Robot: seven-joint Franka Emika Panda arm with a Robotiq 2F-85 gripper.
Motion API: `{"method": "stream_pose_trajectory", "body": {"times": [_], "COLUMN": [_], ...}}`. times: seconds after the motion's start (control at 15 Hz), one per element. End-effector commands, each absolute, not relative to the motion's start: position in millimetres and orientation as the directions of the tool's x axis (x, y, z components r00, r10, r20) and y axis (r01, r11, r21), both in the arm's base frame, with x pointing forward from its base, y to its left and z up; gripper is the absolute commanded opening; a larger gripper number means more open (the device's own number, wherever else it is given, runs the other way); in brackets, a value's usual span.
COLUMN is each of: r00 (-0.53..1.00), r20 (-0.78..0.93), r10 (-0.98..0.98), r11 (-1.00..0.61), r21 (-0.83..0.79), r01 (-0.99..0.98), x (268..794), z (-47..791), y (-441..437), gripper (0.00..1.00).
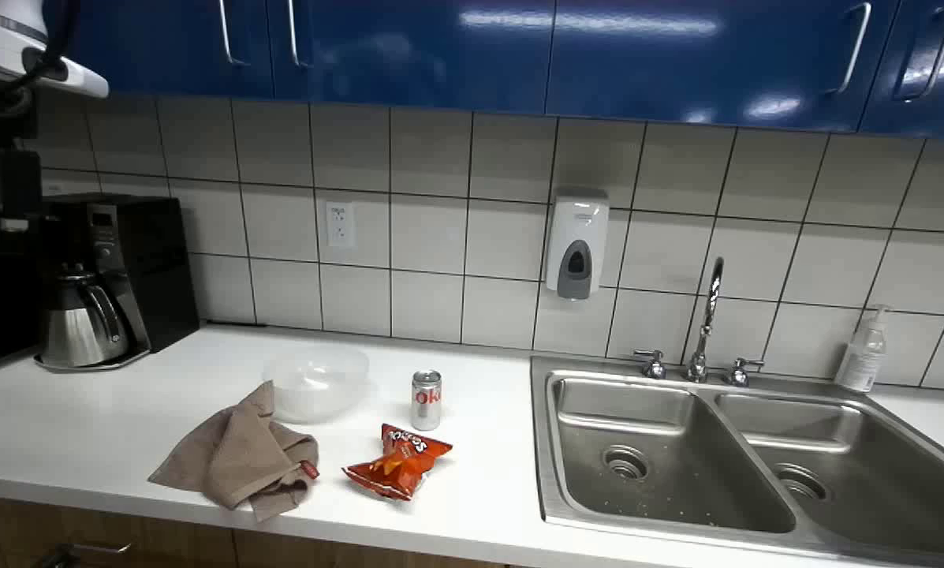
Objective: Put the snack pack in the bowl
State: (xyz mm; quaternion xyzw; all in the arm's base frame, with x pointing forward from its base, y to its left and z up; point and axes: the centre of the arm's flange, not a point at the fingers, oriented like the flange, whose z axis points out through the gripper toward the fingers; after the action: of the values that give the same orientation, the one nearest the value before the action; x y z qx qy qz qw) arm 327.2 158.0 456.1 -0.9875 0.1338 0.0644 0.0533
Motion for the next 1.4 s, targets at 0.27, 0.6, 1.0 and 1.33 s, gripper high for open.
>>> {"method": "stream_pose_trajectory", "body": {"times": [0.27, 0.6, 1.0, 1.33], "r00": [0.955, 0.955, 0.956, 0.964], "r20": [-0.125, -0.118, -0.1, -0.042], "r10": [-0.27, -0.273, -0.277, -0.261], "r11": [-0.956, -0.957, -0.959, -0.965], "r21": [-0.083, -0.067, -0.028, -0.004], "r01": [-0.281, -0.282, -0.281, -0.261], "x": [321, 313, 310, 318], "z": [449, 428, 398, 369], "y": [157, 142, 111, 76], "gripper": [1.0, 1.0, 1.0, 1.0]}}
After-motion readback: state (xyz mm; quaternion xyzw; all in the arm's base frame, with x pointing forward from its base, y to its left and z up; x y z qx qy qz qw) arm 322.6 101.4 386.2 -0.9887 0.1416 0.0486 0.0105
